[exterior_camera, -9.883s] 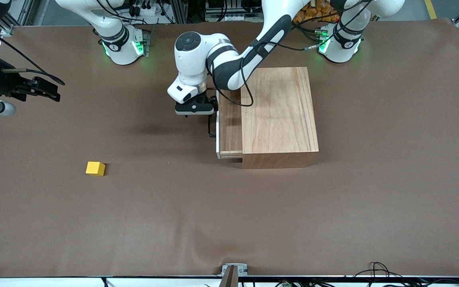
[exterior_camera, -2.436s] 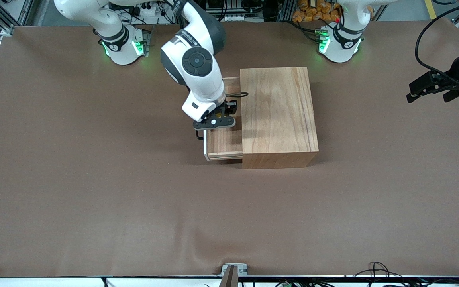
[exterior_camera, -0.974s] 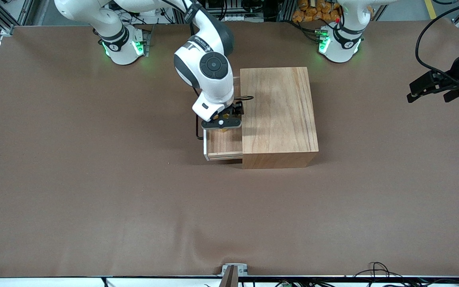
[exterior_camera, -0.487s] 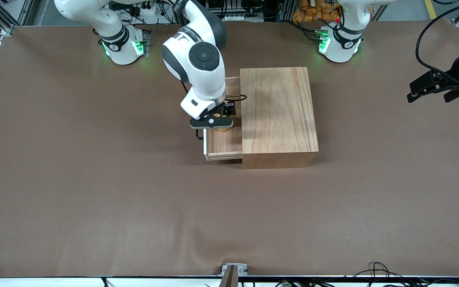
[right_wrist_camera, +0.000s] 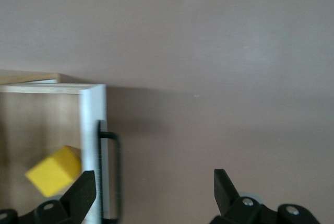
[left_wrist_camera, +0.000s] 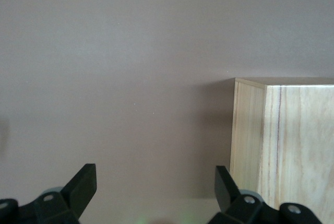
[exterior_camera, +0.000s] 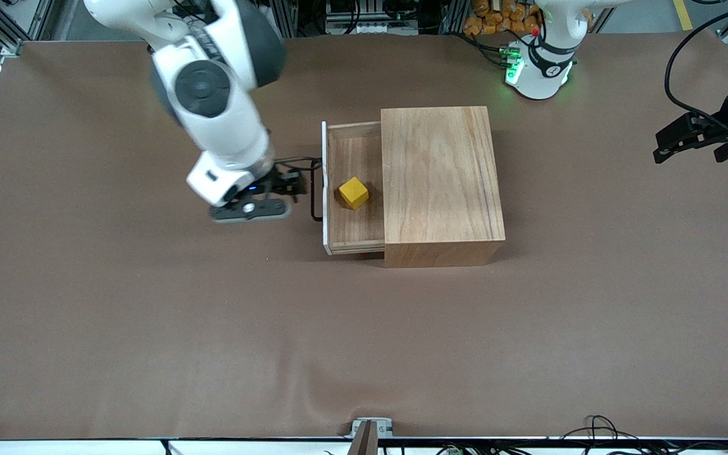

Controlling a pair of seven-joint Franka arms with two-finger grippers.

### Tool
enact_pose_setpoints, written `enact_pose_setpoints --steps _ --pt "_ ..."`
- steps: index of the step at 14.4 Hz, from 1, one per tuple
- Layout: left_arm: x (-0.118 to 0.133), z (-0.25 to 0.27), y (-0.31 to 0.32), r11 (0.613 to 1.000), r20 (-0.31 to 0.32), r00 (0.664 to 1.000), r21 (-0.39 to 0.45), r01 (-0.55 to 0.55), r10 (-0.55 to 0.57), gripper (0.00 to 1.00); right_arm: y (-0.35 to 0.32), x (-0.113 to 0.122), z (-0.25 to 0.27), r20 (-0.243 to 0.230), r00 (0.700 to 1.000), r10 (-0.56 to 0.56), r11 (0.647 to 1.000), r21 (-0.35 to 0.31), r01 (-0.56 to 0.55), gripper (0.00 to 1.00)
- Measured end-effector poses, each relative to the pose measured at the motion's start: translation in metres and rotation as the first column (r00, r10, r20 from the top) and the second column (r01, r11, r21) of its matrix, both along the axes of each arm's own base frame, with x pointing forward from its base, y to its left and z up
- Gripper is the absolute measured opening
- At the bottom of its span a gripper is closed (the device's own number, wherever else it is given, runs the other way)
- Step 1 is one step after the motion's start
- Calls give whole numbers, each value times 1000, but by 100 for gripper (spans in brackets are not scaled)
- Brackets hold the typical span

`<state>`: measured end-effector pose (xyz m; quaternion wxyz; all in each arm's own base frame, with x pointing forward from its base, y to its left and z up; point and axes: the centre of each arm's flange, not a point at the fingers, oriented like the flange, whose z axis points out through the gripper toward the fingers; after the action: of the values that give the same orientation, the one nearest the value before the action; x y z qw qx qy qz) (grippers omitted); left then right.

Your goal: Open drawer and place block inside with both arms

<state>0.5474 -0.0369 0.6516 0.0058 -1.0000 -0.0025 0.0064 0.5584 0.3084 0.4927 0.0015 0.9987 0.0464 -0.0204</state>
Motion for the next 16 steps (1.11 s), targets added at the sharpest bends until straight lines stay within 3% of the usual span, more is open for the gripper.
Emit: enact_pose_setpoints --steps 4,6,9,16 --pt "0 0 -3 1000 0 1000 0 5 -5 100 -83 19 26 -31 999 -9 1000 -6 8 100" --pt "0 0 -4 1000 0 1000 0 7 -7 100 -128 23 41 -48 997 62 998 1 -62 100" --pt "0 0 -4 1000 0 1000 0 7 -7 100 -198 25 69 -27 995 93 996 16 -92 100" --pt "0 0 -4 1000 0 1000 0 7 -7 100 -267 -9 134 8 1000 7 1000 20 -7 100"
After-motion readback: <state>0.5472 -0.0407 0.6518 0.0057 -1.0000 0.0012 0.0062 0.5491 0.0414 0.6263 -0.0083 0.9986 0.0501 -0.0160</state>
